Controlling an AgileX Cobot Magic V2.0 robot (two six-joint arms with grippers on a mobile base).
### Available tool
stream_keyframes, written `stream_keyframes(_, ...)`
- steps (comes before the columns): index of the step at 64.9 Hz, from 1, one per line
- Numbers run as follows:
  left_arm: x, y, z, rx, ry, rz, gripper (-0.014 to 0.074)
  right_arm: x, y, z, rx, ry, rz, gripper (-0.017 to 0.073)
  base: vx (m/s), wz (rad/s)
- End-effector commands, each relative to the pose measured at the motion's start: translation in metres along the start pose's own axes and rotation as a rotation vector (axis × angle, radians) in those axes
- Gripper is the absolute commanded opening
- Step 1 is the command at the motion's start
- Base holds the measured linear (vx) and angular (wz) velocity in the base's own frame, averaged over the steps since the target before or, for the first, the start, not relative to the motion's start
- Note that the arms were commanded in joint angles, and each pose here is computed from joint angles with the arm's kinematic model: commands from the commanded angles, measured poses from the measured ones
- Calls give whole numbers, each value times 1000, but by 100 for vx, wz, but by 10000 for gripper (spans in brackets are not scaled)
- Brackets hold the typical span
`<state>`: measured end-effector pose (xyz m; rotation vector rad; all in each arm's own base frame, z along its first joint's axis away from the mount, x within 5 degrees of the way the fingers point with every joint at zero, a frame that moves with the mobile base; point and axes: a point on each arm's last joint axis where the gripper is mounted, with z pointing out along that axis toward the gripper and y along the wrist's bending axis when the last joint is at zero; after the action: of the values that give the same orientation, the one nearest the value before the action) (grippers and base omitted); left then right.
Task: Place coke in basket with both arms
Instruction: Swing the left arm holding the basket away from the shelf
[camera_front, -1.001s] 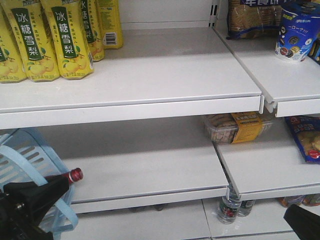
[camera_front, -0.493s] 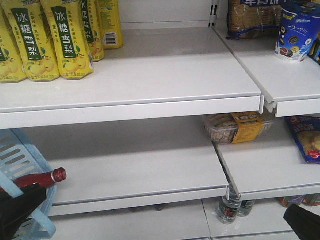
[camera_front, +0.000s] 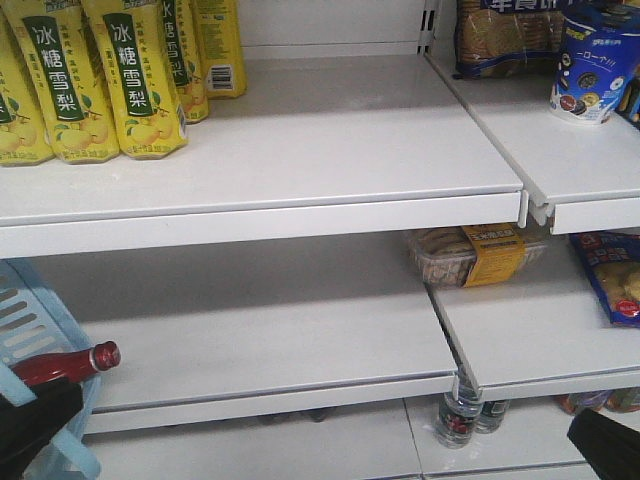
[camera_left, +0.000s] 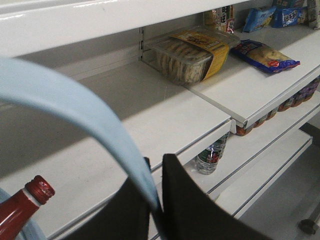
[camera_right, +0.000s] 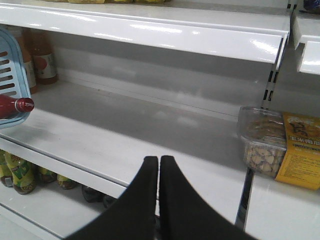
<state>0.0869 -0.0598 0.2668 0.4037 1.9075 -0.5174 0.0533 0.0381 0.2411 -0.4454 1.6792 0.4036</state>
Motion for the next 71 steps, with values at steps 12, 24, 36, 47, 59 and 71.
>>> stream_keyframes(12,-3,-4,2,68,-195,60,-5,-13,-3,-1,41,-63,5,-5,0,0)
stream_keyframes(24,21,0,0,85,-224,25,-5,-13,-3,-1,41,-62,5,-5,0,0)
stream_keyframes(36,41,4,-10,99,-272,-16,-5,-13,-3,-1,41,-62,5,-5,0,0)
stream_keyframes(47,53,9,-16,84,-329,-43,-5,-13,-3,-1,41,-62,5,-5,0,0)
stream_keyframes(59,62,16,-22,35,-428,-85,-5,-13,-3,-1,41,-62,5,-5,0,0)
stream_keyframes(71,67,21,-25,-24,-497,-117,-5,-13,-3,-1,41,-62,5,-5,0,0)
